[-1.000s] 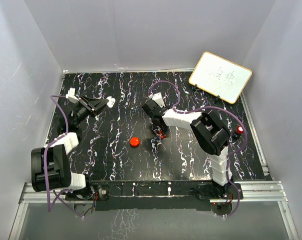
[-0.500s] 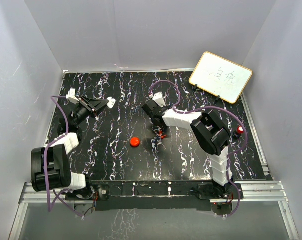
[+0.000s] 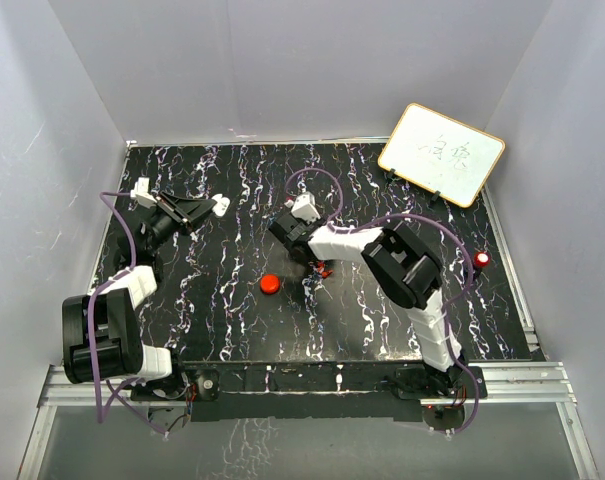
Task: Insert the wireless bluetooth earbuds into the charging case
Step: Adjust the earbud at the center of the board.
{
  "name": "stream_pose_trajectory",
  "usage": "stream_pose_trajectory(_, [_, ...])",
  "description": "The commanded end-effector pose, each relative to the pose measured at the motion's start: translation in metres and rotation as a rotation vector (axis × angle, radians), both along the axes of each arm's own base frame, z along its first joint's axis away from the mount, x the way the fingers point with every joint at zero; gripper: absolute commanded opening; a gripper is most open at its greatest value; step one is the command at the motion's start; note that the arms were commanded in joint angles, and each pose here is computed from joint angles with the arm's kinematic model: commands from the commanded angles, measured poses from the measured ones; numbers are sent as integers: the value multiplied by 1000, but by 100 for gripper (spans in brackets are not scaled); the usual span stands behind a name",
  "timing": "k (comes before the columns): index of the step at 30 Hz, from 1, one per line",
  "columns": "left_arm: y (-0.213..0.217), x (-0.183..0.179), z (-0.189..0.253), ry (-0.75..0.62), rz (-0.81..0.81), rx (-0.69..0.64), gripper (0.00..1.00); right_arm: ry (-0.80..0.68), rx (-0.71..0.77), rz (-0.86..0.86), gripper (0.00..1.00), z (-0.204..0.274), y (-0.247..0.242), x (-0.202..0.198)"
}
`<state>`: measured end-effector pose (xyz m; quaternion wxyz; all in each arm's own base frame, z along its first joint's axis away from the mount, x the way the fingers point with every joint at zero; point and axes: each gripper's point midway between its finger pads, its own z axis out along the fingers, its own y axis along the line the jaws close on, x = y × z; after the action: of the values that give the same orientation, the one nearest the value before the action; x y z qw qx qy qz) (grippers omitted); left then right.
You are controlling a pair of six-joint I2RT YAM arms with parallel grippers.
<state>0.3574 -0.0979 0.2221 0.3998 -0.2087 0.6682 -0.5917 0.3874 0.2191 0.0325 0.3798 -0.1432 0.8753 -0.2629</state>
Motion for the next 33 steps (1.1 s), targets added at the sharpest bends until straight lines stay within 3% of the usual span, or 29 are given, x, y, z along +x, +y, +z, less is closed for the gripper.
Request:
stream_pose_trajectory(1, [3,-4,11,-43,-10,3,0,-38,-102,-16,4,1,0,3])
stream_pose_trajectory(12, [16,-7,16,-56,7,-5,0,-30,-157,-7,5,-11,6,1])
stream_pose_trajectory(18, [21,-9,15,-53,14,-10,0,-31,-134,-3,11,-9,11,1])
stream_pose_trajectory(27, [22,-9,15,-52,15,-11,0,-54,119,46,19,27,39,4])
stream_pose_trajectory(33, [22,-9,14,-50,18,-9,0,-47,187,20,27,35,30,8])
